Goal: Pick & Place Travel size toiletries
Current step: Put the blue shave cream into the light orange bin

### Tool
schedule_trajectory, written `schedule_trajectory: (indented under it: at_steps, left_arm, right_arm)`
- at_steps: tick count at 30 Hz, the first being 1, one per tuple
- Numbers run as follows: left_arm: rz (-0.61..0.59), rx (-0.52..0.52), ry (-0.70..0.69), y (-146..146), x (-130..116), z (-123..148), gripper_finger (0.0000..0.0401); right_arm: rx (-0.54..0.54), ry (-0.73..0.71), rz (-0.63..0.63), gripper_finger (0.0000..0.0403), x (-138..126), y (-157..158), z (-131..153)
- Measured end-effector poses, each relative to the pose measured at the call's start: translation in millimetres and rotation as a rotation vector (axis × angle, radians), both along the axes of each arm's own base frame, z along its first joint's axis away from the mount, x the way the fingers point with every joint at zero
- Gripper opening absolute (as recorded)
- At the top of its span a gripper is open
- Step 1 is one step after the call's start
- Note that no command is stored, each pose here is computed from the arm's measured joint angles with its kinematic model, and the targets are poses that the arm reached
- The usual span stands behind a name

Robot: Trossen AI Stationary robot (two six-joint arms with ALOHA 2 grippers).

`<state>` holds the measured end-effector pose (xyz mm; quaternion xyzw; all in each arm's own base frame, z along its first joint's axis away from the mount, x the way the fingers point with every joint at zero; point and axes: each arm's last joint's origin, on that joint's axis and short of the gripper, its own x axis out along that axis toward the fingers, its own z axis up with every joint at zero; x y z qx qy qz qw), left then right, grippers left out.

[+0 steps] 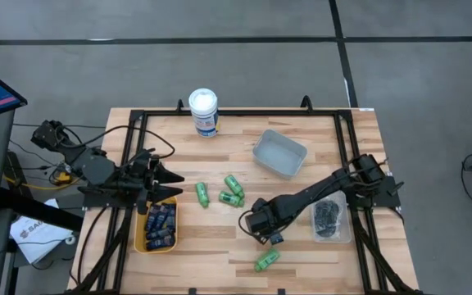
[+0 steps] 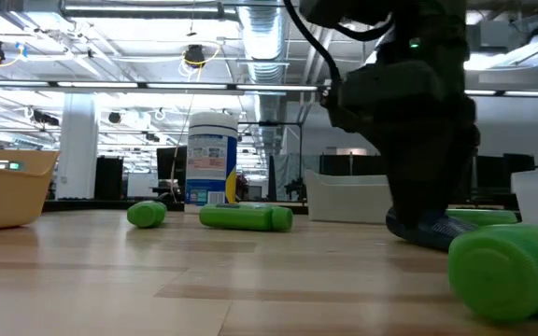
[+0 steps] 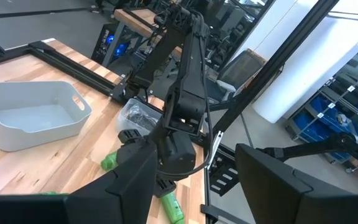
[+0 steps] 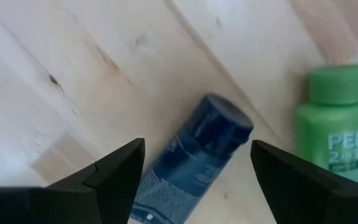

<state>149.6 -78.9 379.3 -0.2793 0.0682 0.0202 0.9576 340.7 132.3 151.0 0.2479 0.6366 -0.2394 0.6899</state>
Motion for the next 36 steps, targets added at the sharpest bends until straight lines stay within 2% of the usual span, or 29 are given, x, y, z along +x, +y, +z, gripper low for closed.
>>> schedule_trajectory:
  at_steps: [5, 14, 23, 28, 32, 36]
  left_arm:
    - [-0.001, 0.006, 0.0, 0.0, 0.0, 0.0, 0.0214]
    - [-0.001, 0.009, 0.0, 0.0, 0.0, 0.0, 0.0214]
    - [0.0, 0.006, 0.0, 0.0, 0.0, 0.0, 0.0214]
    - [0.001, 0.008, 0.0, 0.0, 0.0, 0.0, 0.0214]
    - [0.006, 0.01, -0.001, 0.2, 0.1, 0.0, 0.0214]
    - [0.024, 0.028, -0.003, 0.8, 0.0, 0.2, 0.0214]
  right_arm:
    - [-0.002, -0.003, -0.018, 0.0286, -6.1, -0.9, -12.4]
    - [-0.006, -0.005, -0.027, 0.0276, -6.0, -5.1, -14.1]
    - [-0.01, -0.006, 0.008, 0.0184, -5.6, -6.1, -14.3]
    - [-0.01, -0.013, 0.073, 0.0136, -5.5, -5.8, -12.5]
    - [0.001, -0.055, 0.102, 0.0118, -6.0, -5.8, -1.5]
    - [0.027, -0.157, 0.124, 0.0124, -4.1, -6.1, 18.3]
